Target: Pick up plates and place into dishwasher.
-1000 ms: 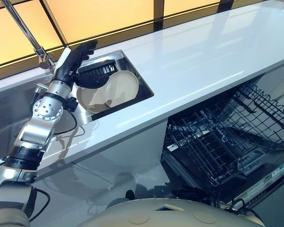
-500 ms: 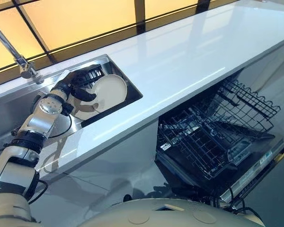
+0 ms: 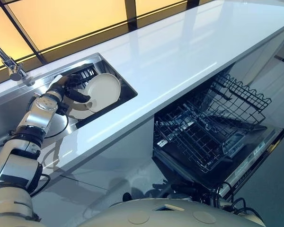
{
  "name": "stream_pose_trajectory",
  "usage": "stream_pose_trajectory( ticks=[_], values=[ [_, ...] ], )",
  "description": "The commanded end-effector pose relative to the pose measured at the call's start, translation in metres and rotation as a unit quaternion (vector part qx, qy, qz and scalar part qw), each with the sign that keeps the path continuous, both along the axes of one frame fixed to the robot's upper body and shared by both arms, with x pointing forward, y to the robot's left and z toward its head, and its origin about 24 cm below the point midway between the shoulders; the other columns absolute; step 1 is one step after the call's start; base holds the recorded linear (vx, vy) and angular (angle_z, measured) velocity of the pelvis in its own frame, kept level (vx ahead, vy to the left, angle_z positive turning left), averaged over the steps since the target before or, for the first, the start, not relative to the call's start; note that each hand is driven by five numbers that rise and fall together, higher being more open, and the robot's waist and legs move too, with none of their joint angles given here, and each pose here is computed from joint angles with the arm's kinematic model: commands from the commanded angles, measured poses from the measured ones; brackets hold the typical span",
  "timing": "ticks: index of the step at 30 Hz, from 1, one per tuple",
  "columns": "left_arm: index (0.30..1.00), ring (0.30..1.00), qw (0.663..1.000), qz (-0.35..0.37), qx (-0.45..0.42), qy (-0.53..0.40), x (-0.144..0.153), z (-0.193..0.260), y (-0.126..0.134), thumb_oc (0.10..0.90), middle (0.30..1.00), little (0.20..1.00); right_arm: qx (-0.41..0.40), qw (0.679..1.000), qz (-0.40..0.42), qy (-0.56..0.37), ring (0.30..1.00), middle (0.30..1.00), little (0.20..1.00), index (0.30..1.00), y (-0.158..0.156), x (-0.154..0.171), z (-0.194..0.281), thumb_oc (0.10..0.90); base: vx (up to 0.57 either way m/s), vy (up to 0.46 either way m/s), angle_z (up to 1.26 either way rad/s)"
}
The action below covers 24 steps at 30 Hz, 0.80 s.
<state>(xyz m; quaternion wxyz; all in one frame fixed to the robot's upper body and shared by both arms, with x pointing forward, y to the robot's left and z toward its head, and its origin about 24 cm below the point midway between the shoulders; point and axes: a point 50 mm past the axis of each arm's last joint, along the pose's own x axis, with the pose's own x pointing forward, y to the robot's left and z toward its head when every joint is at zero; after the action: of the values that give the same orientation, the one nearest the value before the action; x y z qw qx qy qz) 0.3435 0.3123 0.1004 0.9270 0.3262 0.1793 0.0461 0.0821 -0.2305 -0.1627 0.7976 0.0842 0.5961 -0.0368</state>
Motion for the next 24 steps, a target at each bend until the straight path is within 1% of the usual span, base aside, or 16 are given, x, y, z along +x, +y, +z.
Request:
stream_pose_trajectory(
  ticks=[1,6,13,18,20,24],
  values=[
    [0.9,0.9,0.99,0.02,-0.027,-0.135,0.026,0.088,0.004,0.8,0.9,0.9,-0.029,0.999,0.02,0.03,0.9,0.9,0.9,0.9,-0.021,-0.019,0.002,0.8,0.0,0.0,0.0],
    [0.9,0.9,0.985,0.023,-0.116,-0.13,0.027,0.081,0.003,0.8,0.9,0.9,-0.028,0.999,0.031,0.032,0.9,0.9,0.9,0.9,-0.019,-0.021,0.001,0.8,0.03,0.013,0.0],
    [0.9,0.9,0.979,0.018,-0.176,-0.103,0.028,0.08,0.006,0.8,0.9,0.9,-0.027,0.998,0.038,0.033,0.9,0.9,0.9,0.9,-0.018,-0.022,0.001,0.8,0.02,0.004,0.0],
    [0.9,0.9,0.977,-0.015,-0.202,-0.064,0.029,0.083,0.004,0.8,0.9,0.9,-0.029,0.998,0.036,0.033,0.9,0.9,0.9,0.9,-0.02,-0.021,0.001,0.8,0.0,0.0,0.0],
    [0.9,0.9,0.975,-0.039,-0.216,-0.045,0.029,0.084,0.001,0.8,0.9,0.9,-0.032,0.998,0.035,0.035,0.9,0.9,0.9,0.9,-0.021,-0.022,0.001,0.8,0.0,0.0,0.0],
    [0.9,0.9,0.955,-0.071,-0.288,-0.032,0.03,0.085,-0.008,0.8,0.9,0.9,-0.037,0.998,0.035,0.037,0.9,0.9,0.9,0.9,-0.023,-0.023,0.002,0.8,0.0,0.0,0.0]
  ],
)
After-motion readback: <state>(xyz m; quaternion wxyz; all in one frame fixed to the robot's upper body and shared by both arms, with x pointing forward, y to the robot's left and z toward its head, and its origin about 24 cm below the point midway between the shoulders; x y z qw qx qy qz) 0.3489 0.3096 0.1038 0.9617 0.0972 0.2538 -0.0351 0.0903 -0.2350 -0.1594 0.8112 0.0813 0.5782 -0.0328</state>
